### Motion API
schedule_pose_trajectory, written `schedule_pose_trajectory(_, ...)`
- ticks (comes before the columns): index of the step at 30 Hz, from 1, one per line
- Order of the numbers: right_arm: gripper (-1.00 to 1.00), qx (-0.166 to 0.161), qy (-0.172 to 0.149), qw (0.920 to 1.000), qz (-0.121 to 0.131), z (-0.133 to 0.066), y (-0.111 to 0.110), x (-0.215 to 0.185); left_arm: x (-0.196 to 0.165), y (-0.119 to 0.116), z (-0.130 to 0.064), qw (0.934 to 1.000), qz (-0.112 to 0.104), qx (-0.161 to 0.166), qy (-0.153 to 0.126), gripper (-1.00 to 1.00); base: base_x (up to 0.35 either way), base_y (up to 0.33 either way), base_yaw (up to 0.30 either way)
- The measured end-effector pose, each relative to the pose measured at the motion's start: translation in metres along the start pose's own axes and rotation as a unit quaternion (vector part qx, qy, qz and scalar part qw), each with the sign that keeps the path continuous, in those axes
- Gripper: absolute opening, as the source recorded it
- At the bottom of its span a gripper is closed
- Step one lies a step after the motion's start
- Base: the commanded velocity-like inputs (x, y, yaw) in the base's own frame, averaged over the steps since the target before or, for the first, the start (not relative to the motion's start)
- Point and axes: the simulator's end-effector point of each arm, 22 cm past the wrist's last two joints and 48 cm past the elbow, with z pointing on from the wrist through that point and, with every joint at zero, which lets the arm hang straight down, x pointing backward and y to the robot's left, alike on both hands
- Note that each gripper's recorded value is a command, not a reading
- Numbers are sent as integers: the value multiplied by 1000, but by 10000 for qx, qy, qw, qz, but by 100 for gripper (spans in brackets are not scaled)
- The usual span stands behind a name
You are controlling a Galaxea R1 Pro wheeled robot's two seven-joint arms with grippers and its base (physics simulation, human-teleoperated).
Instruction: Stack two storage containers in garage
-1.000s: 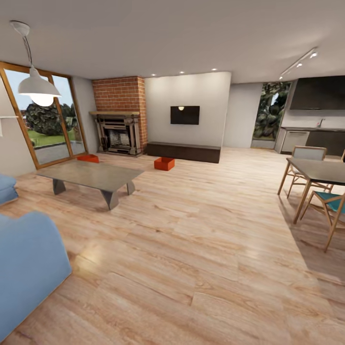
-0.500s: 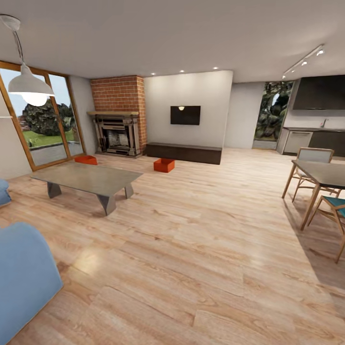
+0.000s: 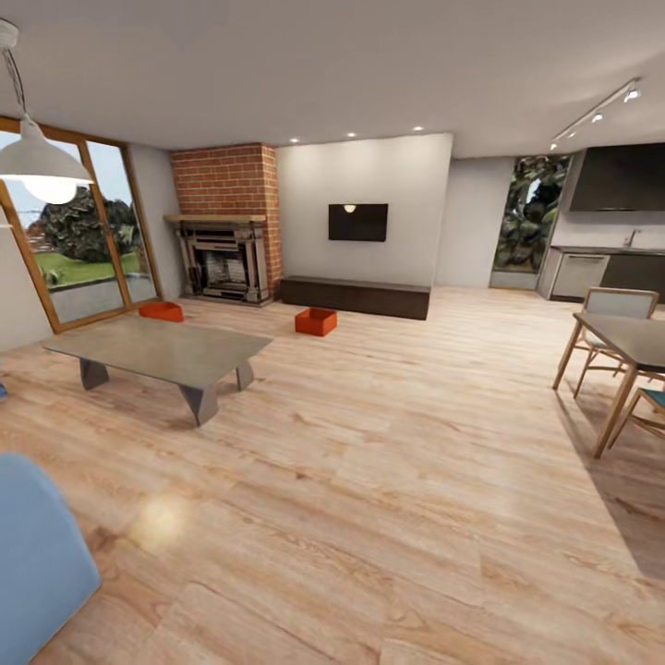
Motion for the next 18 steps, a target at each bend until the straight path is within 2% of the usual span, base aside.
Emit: schedule_pose_trajectory(18, 100, -1, 0, 10000, 0, 0, 0, 0, -1, 1, 0, 10000, 1, -6, -22, 100, 323, 0, 0)
